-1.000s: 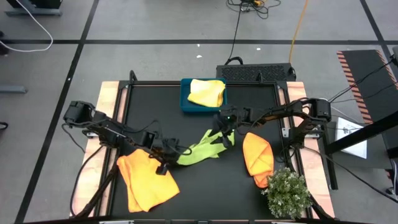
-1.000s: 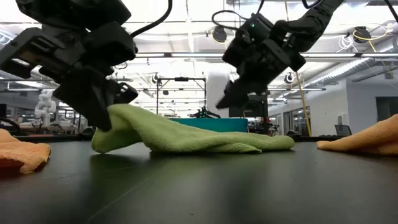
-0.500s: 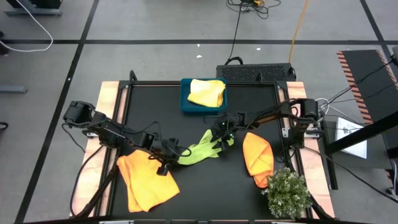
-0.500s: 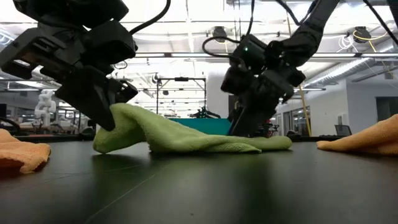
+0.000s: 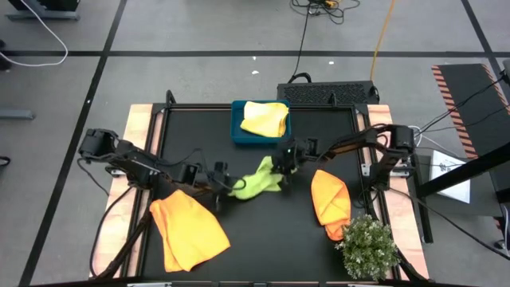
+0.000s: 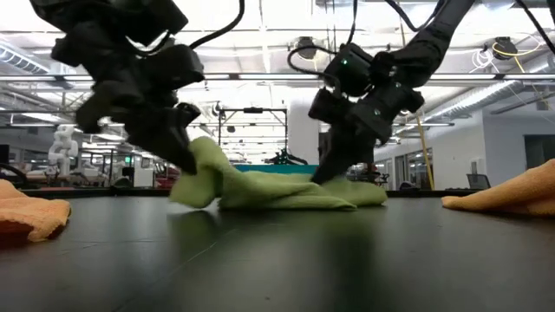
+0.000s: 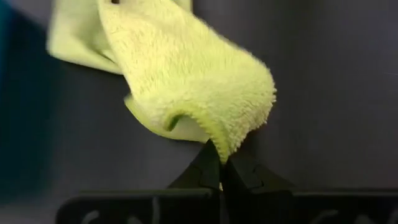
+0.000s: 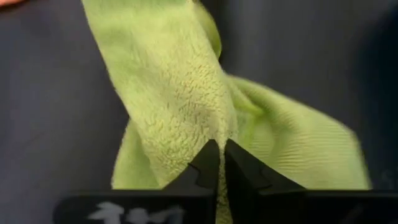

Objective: Fold microfiber towels
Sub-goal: Fold the green microfiber towel

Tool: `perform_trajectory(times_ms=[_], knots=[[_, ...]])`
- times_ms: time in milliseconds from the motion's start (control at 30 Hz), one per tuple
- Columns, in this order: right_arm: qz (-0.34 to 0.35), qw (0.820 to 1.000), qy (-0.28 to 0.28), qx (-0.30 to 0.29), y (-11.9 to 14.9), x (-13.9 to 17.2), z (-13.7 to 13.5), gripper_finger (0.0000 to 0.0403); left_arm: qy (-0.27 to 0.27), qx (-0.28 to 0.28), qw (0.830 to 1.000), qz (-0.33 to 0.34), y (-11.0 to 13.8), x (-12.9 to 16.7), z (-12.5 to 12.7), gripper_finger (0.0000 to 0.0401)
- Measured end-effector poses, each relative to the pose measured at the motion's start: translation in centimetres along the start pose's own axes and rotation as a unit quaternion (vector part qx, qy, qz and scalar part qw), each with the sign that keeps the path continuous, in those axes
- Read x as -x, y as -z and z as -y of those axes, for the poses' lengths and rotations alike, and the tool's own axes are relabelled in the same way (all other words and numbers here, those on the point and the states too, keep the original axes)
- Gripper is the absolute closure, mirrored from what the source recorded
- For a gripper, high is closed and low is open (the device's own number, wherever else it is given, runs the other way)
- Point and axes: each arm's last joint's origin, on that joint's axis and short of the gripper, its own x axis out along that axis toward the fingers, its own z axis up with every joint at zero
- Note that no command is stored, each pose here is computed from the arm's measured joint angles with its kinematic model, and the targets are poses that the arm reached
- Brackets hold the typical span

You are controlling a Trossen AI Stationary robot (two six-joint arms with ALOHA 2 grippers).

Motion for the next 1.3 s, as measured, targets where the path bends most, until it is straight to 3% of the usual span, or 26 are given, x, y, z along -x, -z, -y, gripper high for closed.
perform_trajectory(times_ms=[267,367,500,733,867,967,1067,1300], knots=[[0.093,0.990,0.102,0.029,-3.4,5.4,0.1,0.0400,-0.143,-0.004,0.989,0.045,-1.1,4.1,-3.4,0.0397],[0.119,0.978,0.158,0.062,-4.5,7.3,-1.1,0.0401,-0.186,-0.018,0.980,0.071,-1.6,6.0,-3.3,0.0399],[0.125,0.969,0.174,0.122,-4.7,8.0,-3.5,0.0401,-0.219,-0.048,0.971,0.086,-1.9,7.4,-2.2,0.0399],[0.050,0.982,0.114,0.144,-2.7,6.9,-6.3,0.0402,-0.143,-0.079,0.984,0.072,-1.3,7.6,0.5,0.0399],[0.046,0.993,0.004,0.104,-2.3,6.8,-7.2,0.0400,-0.079,-0.065,0.991,0.083,-1.2,8.2,1.1,0.0399],[0.054,0.994,-0.060,0.073,-2.4,6.2,-7.9,0.0388,0.011,-0.040,0.996,0.076,-0.9,8.2,1.4,0.0399],[0.028,0.994,-0.076,0.068,-1.8,4.6,-8.5,0.0368,0.074,-0.016,0.994,0.077,-1.1,7.6,2.0,0.0399],[-0.011,0.995,-0.088,0.050,-0.3,1.1,-8.7,0.0292,0.127,-0.024,0.991,0.024,-0.4,4.5,3.5,0.0399]])
